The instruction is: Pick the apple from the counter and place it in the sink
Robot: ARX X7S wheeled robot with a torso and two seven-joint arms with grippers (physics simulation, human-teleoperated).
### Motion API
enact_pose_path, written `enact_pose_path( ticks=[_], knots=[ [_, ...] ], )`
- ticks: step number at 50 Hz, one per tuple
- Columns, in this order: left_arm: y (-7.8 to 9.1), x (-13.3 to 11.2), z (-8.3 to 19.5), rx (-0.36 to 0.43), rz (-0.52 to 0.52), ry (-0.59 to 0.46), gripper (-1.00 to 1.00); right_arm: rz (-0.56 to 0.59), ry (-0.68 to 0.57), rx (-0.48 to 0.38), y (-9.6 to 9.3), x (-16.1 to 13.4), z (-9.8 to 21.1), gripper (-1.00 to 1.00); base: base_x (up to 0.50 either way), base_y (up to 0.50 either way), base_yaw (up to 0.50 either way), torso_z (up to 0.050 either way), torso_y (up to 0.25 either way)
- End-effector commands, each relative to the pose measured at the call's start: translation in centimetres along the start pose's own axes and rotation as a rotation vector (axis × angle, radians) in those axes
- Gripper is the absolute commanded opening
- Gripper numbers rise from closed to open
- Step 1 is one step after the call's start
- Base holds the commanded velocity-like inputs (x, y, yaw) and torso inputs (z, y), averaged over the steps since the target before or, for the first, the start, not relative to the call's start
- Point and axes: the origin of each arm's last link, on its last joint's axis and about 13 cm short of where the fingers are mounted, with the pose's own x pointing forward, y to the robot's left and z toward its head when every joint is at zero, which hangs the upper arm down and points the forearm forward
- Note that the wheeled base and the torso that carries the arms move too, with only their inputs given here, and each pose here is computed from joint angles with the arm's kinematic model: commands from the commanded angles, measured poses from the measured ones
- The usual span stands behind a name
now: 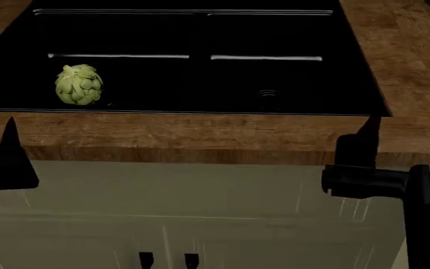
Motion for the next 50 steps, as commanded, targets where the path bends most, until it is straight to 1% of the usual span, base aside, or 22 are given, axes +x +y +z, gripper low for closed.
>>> enact_pose_path(
  ticks=[1,16,31,50],
  knots=[
    [-0.01,-0.08,0.10,0.008,-0.003,0.002,1.00,0.023,-0.027,0.010,-0.10,-0.23,0.32,1.00,0.32,0.23,0.00,0.000,0.000],
    [0.04,-0.33,0.07,0.007,-0.009,0.003,1.00,0.062,-0.042,0.038,0.15,-0.28,0.19,1.00,0.40,0.20,0.00,0.000,0.000],
    [0.14,-0.42,0.37,0.006,-0.008,-0.001,1.00,0.072,-0.050,0.035,0.21,-0.33,0.55,1.00,0.45,0.20,0.00,0.000,0.000],
    [0.10,-0.36,0.30,0.006,-0.003,0.003,1.00,0.072,-0.056,0.066,0.09,-0.56,0.59,1.00,0.44,0.35,0.00,0.000,0.001]
  ],
)
